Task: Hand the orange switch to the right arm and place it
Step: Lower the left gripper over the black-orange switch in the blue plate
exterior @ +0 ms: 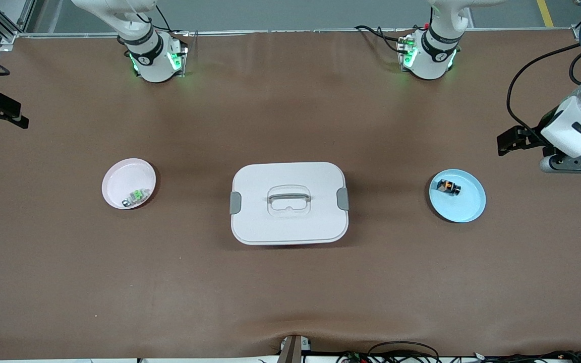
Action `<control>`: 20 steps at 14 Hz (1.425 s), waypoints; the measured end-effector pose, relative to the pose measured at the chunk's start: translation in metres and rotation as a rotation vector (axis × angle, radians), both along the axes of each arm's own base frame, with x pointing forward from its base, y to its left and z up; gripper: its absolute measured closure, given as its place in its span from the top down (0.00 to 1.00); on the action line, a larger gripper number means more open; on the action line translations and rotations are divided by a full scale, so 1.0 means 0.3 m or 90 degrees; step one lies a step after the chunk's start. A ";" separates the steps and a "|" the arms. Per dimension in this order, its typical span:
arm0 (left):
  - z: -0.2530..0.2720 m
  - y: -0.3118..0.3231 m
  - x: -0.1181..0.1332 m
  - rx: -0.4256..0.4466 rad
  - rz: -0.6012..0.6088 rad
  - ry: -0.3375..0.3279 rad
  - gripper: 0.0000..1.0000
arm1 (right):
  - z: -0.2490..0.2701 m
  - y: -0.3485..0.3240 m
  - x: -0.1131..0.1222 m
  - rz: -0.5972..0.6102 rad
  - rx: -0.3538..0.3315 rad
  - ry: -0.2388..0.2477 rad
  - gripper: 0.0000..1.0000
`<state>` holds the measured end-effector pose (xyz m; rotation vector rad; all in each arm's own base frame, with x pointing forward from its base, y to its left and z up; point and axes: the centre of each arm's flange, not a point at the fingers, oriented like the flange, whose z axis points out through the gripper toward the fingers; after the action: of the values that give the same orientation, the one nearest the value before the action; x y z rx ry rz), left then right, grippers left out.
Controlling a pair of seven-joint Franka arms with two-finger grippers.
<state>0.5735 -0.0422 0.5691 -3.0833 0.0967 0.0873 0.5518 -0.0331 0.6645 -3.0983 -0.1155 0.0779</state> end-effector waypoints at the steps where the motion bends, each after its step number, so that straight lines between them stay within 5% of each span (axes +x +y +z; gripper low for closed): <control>1: 0.000 0.000 0.000 0.000 0.000 0.000 1.00 | 0.000 0.000 0.000 0.000 0.000 0.000 1.00; 15: -0.027 0.016 0.012 0.000 0.005 0.009 1.00 | 0.000 -0.002 0.000 -0.001 0.000 0.000 1.00; 20: -0.153 0.008 0.057 -0.002 -0.001 0.050 1.00 | 0.000 -0.003 0.000 -0.001 0.000 0.000 1.00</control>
<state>0.5905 -0.0397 0.5231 -3.0823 0.1019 0.2090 0.5517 -0.0340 0.6645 -3.0985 -0.1132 0.0776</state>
